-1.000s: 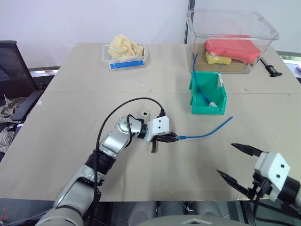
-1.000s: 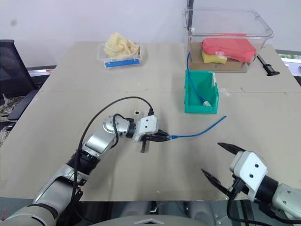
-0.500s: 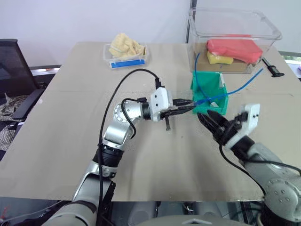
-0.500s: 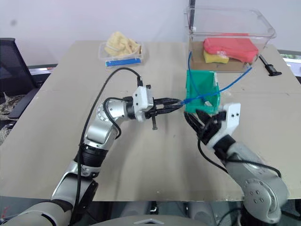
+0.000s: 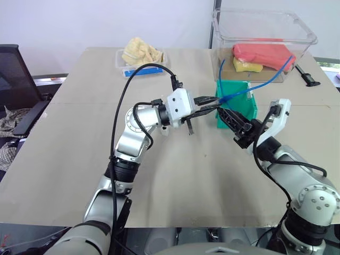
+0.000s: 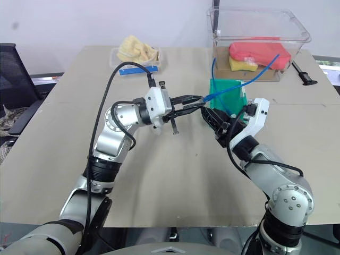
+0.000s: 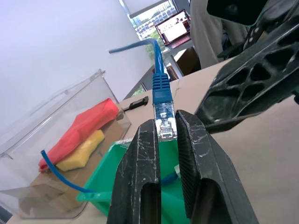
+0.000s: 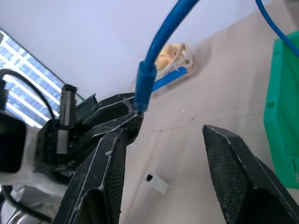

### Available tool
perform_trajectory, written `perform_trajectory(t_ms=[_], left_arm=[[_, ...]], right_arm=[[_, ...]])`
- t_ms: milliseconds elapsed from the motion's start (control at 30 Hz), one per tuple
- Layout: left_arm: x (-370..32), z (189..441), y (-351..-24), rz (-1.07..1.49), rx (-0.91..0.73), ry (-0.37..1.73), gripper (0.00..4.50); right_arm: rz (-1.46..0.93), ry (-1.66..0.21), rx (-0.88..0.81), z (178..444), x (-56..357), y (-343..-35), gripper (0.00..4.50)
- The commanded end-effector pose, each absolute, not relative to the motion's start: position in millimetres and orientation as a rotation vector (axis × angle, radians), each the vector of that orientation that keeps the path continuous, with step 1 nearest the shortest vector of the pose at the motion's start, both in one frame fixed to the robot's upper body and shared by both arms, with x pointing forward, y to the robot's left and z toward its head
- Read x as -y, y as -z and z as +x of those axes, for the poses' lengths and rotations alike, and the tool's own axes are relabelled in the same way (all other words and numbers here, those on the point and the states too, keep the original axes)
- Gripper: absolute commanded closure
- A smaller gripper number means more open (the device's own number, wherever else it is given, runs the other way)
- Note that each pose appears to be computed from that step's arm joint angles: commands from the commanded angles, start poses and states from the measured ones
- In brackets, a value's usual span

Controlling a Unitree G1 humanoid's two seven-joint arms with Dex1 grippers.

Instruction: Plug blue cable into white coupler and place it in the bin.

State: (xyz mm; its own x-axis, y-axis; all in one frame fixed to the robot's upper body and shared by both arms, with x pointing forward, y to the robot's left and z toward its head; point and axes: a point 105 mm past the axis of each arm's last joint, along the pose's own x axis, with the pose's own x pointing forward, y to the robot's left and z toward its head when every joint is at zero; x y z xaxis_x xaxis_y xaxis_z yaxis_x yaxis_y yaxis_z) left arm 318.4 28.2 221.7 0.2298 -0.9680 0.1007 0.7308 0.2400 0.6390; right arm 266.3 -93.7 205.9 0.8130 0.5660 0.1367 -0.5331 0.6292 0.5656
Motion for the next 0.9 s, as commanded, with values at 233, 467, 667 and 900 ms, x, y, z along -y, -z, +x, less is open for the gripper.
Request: perform_trajectory(t_ms=[233, 467, 667, 900], left_arm=[[-29, 316, -228, 0.526, 0.563, 1.256, 4.50], [-29, 312, -223, 0.535, 0.563, 1.275, 4.50], [-29, 309, -221, 0.541, 0.569, 1.288, 4.50], [-29, 307, -220, 0.539, 0.572, 1.299, 4.50]], right_arm=[[0.647, -0.685, 0.013, 257, 98, -226, 2.05], [0.675, -0.686, 0.017, 262, 95, -229, 2.05], [0.682, -0.690, 0.008, 266, 90, -227, 2.05], [0.689, -0.685, 0.007, 270, 88, -227, 3.27]])
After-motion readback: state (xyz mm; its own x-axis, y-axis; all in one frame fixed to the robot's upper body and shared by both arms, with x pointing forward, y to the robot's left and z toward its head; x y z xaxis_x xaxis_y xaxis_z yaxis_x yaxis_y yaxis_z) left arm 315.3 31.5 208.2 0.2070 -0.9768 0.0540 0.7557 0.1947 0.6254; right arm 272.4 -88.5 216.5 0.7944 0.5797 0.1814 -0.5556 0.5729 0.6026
